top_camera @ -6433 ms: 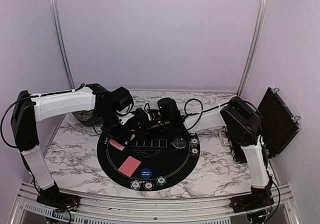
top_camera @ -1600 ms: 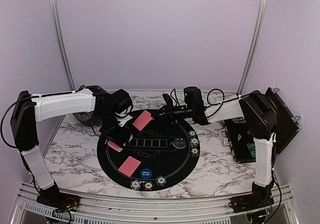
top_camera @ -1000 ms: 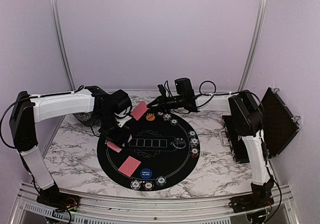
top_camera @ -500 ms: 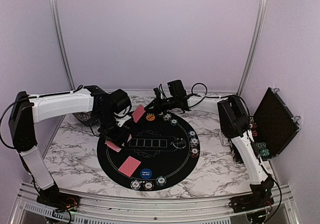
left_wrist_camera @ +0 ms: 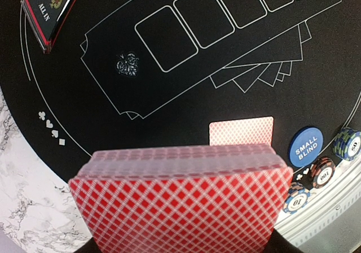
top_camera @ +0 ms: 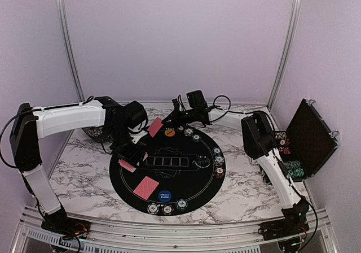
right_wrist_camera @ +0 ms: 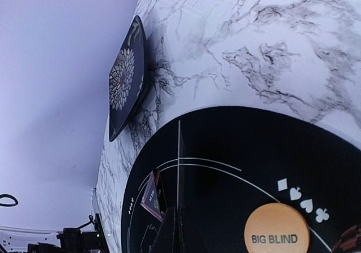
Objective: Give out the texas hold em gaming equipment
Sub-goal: Distribute the poker card in the big blind area.
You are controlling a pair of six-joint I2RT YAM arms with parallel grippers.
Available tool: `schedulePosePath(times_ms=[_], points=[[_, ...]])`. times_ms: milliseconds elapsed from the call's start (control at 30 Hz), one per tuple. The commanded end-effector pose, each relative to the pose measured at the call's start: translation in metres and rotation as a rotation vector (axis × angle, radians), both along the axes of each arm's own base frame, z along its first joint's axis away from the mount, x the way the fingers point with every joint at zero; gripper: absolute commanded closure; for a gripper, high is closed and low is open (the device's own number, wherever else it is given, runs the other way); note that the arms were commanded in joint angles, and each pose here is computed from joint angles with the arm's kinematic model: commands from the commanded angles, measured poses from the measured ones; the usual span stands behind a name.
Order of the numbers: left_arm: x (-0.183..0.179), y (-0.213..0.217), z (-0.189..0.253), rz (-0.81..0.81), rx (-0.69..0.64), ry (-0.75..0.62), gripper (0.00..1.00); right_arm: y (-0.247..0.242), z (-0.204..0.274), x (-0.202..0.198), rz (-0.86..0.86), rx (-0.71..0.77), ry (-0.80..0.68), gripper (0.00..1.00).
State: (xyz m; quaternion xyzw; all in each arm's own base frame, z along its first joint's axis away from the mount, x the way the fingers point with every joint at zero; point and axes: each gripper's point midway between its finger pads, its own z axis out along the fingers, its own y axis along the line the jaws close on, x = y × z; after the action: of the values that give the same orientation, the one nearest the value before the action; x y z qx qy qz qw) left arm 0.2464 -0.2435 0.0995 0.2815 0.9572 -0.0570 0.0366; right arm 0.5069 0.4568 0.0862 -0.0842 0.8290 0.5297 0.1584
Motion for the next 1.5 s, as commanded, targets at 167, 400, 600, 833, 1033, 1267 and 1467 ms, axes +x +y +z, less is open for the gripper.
schedulePosePath(times_ms=[167, 400, 600, 833, 1033, 1267, 1467], points=[[-0.003, 0.005, 0.011, -0.004, -0.002, -0.009, 0.42, -0.013, -0.004, 0.026, -0.068, -0.067, -0.056, 0.98], [-0.002, 0.004, 0.009, -0.008, -0.001, -0.004, 0.42, -0.013, 0.0, 0.031, -0.072, -0.077, -0.09, 0.82], [-0.002, 0.005, 0.009, -0.008, 0.0, -0.004, 0.42, -0.011, 0.001, 0.035, -0.068, -0.069, -0.11, 0.73], [-0.001, 0.003, 0.01, -0.01, -0.006, -0.002, 0.42, -0.015, 0.004, 0.044, -0.098, -0.115, -0.176, 0.63], [-0.001, 0.003, 0.009, -0.01, -0.005, -0.002, 0.42, -0.005, 0.008, 0.04, -0.067, -0.136, -0.26, 0.53], [-0.001, 0.003, 0.011, -0.01, -0.009, -0.004, 0.42, 0.01, 0.007, 0.029, -0.025, -0.183, -0.35, 0.44], [-0.001, 0.003, 0.011, -0.007, -0.01, -0.002, 0.42, 0.009, 0.005, 0.03, -0.026, -0.248, -0.408, 0.32]])
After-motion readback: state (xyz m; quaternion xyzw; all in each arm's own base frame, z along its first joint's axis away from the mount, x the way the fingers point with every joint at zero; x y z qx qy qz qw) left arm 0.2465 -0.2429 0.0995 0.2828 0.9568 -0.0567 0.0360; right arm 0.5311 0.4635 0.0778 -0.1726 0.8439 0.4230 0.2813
